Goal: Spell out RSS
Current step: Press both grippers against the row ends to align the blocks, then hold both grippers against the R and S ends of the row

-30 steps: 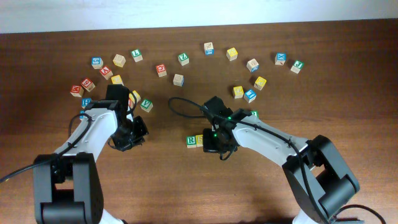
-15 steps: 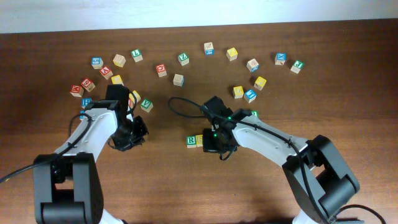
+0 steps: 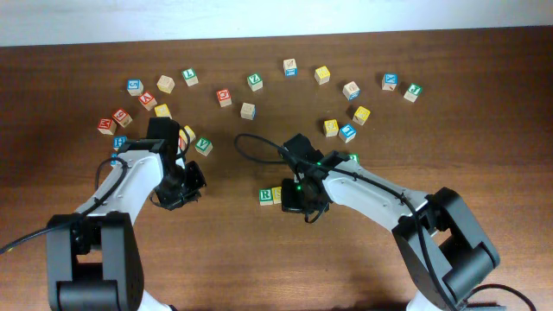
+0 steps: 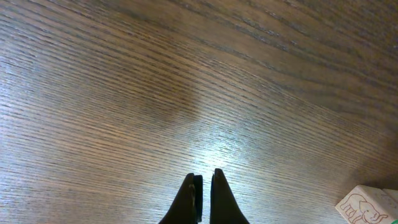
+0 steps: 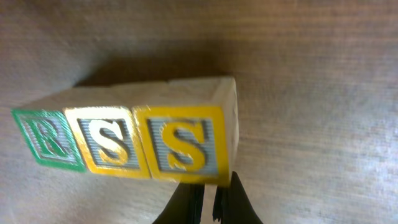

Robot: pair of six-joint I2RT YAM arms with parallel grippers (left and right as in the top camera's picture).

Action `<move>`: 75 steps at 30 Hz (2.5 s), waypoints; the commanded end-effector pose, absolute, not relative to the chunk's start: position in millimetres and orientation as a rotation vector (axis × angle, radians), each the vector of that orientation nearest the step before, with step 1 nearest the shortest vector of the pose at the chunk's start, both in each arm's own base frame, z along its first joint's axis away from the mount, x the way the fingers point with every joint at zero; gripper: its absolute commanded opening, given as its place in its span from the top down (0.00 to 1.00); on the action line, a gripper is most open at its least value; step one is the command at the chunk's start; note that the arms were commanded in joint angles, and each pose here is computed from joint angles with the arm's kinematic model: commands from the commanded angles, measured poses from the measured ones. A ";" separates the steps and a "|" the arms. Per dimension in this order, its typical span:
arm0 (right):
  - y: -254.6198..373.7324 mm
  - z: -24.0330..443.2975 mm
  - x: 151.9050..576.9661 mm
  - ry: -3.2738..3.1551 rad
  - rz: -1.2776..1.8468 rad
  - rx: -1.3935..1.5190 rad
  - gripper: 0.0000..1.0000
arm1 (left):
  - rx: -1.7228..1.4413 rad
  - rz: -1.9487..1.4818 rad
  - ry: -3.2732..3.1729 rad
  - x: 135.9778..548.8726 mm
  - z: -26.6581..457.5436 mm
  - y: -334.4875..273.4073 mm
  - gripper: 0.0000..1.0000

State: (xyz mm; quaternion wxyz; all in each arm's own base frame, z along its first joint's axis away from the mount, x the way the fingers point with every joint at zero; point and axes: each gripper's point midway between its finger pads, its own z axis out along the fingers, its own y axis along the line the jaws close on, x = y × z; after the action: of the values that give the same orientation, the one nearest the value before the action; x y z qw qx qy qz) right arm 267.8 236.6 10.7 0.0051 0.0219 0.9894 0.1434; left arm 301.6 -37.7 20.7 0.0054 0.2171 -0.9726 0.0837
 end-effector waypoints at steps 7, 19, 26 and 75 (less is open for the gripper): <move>231.8 51.2 261.8 3.117 0.501 -0.066 0.96 | 0.508 0.279 -3.091 299.0 26.8 -73.6 1.00; 181.0 45.4 308.1 3.033 0.386 0.031 0.96 | 0.304 0.303 -3.130 290.7 17.3 -128.4 1.00; 192.3 21.8 307.7 3.068 0.387 0.056 0.96 | 0.228 0.365 -3.116 288.8 6.2 -151.2 1.00; 224.8 9.6 299.7 3.094 0.517 0.049 0.96 | -0.043 0.375 -3.137 286.1 -5.8 -171.9 0.99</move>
State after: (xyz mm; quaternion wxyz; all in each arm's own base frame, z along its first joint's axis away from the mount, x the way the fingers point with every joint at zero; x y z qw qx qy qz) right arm 295.6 219.8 9.3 -0.0039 0.0259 0.9866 0.1613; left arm 291.1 -172.7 0.7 -0.0149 0.0114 -0.9923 0.1226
